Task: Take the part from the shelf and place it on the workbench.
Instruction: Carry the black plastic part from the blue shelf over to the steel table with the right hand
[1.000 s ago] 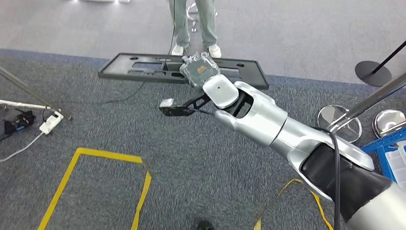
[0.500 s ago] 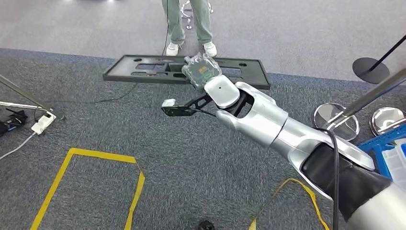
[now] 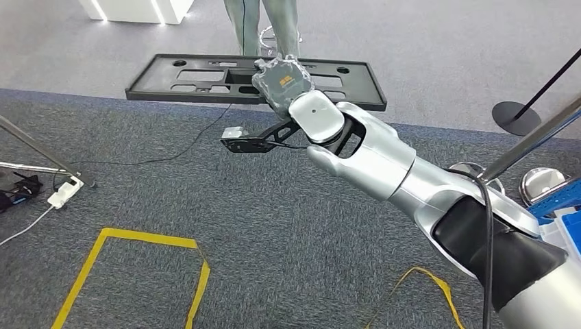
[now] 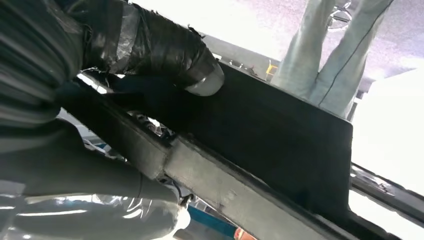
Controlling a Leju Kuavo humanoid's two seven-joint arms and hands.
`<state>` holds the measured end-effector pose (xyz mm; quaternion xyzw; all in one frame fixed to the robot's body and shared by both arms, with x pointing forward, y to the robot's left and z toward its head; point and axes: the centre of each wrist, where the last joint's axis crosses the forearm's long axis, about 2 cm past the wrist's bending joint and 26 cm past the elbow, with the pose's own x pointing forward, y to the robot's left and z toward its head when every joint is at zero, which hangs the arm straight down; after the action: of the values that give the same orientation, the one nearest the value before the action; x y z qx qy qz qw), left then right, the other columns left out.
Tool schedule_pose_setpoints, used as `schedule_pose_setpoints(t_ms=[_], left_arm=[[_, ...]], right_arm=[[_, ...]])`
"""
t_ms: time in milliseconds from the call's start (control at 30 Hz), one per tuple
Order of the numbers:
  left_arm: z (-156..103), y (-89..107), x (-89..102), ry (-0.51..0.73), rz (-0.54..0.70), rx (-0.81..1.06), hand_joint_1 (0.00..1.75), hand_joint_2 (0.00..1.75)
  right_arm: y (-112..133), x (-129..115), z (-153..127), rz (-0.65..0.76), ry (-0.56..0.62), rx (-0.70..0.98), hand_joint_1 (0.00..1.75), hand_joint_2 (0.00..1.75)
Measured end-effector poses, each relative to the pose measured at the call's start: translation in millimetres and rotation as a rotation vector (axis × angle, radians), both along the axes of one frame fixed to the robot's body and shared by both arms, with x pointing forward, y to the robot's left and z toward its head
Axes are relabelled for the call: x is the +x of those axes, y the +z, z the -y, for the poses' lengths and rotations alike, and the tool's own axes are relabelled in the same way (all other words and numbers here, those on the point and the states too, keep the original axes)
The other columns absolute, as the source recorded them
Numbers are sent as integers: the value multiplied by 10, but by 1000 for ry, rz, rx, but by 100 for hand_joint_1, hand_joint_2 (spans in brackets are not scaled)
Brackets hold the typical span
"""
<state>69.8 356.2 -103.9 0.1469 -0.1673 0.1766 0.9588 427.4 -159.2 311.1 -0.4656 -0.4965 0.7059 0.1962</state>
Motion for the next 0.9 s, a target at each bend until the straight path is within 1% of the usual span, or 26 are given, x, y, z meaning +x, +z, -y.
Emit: schedule_pose_setpoints(t_ms=[200, 400, 667, 800, 900], left_arm=[[88, -14, -26, -4, -6, -18, 0, 175], [85, -20, -66, -3, -14, -16, 0, 175], [147, -28, -78, -5, -15, -29, 0, 175], [76, -18, -60, -3, -11, -14, 0, 175], [-1, -8, -54, -1, -11, 3, 0, 175]], right_arm=[[-21, -1, 9, -8, 0, 1, 175, 175], [21, -4, -14, 0, 8, 6, 175, 175], [-56, -22, -10, -17, 8, 7, 175, 175], [9, -14, -30, -2, 13, 12, 175, 175], [-12, -16, -25, -5, 13, 15, 175, 175]])
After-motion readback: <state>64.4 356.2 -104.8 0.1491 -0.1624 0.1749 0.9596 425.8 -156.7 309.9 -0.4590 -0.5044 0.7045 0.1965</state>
